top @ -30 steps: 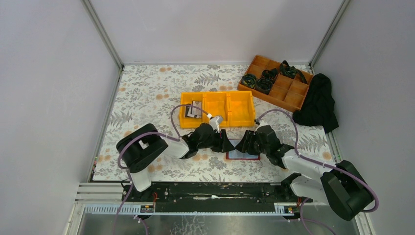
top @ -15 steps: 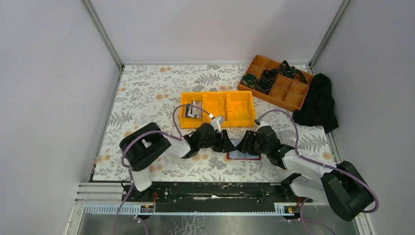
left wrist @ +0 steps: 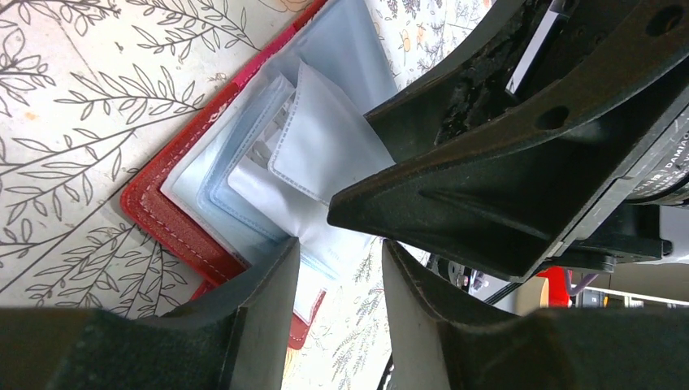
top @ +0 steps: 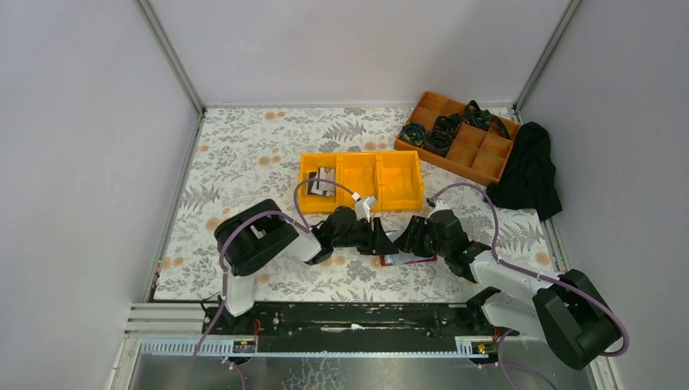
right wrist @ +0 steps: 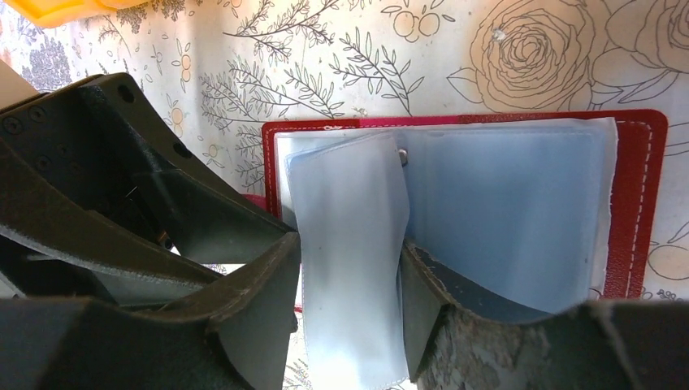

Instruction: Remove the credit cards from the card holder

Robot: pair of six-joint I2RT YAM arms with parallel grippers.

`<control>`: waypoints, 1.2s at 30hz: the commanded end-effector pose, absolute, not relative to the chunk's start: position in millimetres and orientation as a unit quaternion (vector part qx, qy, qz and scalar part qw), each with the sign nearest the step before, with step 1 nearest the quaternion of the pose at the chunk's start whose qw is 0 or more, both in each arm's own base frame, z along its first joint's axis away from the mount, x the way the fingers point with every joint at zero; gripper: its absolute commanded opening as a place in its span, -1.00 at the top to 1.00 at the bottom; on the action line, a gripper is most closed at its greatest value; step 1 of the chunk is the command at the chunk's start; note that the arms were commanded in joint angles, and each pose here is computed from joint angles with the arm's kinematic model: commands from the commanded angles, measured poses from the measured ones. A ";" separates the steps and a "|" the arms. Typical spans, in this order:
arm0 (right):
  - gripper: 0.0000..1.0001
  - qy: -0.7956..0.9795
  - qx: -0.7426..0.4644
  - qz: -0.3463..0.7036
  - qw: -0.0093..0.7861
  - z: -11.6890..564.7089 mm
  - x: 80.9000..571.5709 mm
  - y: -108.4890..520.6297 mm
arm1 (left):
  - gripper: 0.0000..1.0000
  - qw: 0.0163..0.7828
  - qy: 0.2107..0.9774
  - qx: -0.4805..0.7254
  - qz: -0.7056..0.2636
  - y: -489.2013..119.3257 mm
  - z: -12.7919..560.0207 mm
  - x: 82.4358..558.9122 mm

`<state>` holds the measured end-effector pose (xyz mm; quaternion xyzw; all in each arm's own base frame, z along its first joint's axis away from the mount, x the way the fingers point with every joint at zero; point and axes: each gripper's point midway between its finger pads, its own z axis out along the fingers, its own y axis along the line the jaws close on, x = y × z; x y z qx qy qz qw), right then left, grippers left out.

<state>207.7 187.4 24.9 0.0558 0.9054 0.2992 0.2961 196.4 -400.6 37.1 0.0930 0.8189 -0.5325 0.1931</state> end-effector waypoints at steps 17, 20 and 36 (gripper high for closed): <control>0.01 0.894 0.078 0.289 0.333 48.8 208.0 174.9 | 0.02 0.209 0.772 0.101 -0.592 -425.7 71.5 204.4; 0.02 0.894 0.082 0.278 0.342 51.5 209.6 169.4 | 0.02 0.208 0.771 0.100 -0.593 -425.8 71.1 204.6; 0.02 0.880 0.101 0.229 0.404 81.3 213.7 138.7 | 0.02 0.207 0.779 0.110 -0.581 -443.9 64.9 221.8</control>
